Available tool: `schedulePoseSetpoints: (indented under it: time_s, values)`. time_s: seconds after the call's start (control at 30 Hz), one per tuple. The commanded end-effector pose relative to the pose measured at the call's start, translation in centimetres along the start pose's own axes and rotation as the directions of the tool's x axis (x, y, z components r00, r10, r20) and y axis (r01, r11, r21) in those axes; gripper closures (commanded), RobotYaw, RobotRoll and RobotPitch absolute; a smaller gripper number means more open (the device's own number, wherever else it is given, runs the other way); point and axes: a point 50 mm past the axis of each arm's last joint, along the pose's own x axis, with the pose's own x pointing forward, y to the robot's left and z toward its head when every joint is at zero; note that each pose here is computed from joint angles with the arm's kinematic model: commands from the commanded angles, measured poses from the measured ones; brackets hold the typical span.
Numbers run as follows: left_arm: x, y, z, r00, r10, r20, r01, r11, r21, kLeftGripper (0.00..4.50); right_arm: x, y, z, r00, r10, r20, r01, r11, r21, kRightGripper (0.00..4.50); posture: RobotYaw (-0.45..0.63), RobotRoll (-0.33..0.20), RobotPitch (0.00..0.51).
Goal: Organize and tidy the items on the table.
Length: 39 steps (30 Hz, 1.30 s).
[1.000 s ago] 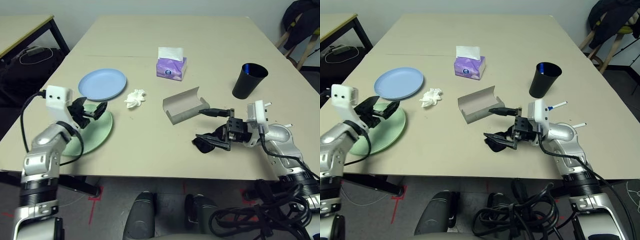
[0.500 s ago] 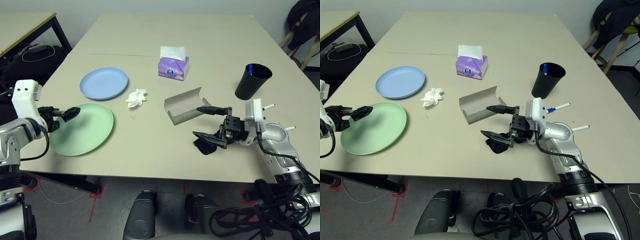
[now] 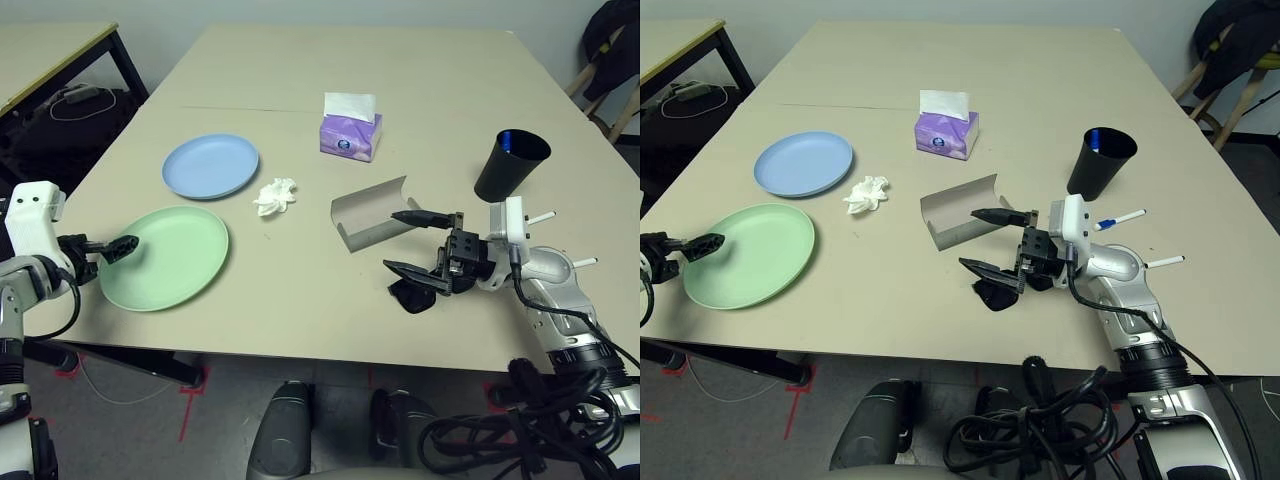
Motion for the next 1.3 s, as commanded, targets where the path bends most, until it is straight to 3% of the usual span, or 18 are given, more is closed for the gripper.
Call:
schedulePoseSetpoints:
  time_s: [0.03, 0.07, 0.17, 0.5, 0.97, 1.3]
  values:
    - [-0.4, 0.7, -0.6, 0.999, 0.024, -0.048, -0.025, 1.000, -0.008, 0.00, 0.1, 0.2, 0.0, 1.000, 0.005, 0.002, -0.005, 1.000, -0.003, 0.03, 0.21, 0.000, 0.077]
    - [-0.4, 0.8, -0.8, 0.998, 0.027, -0.056, -0.028, 1.000, -0.010, 0.00, 0.1, 0.2, 0.0, 1.000, 0.005, 0.002, -0.005, 1.000, -0.004, 0.03, 0.20, 0.000, 0.077]
    - [-0.5, 1.0, -1.1, 0.997, 0.036, -0.070, -0.038, 0.999, -0.020, 0.61, 0.1, 0.1, 0.0, 1.000, 0.003, 0.001, -0.002, 1.000, -0.007, 0.00, 0.20, 0.000, 0.075]
    - [-0.6, 0.8, -1.3, 0.997, -0.001, -0.083, -0.002, 0.999, -0.035, 4.39, 0.0, -0.1, 0.0, 1.000, -0.006, -0.002, 0.006, 1.000, -0.012, 0.00, 0.20, 0.000, 0.071]
    - [-1.2, -0.8, -1.4, 0.986, -0.126, -0.112, 0.116, 0.989, -0.092, 4.45, 0.1, -0.1, -0.2, 1.000, -0.007, -0.003, 0.007, 1.000, -0.014, 0.00, 0.21, 0.000, 0.068]
    - [-2.3, -1.2, 0.1, 0.996, -0.089, -0.003, 0.087, 0.980, -0.180, 4.45, 0.2, -0.1, -0.2, 1.000, -0.012, -0.003, 0.012, 1.000, -0.018, 0.00, 0.21, 0.000, 0.074]
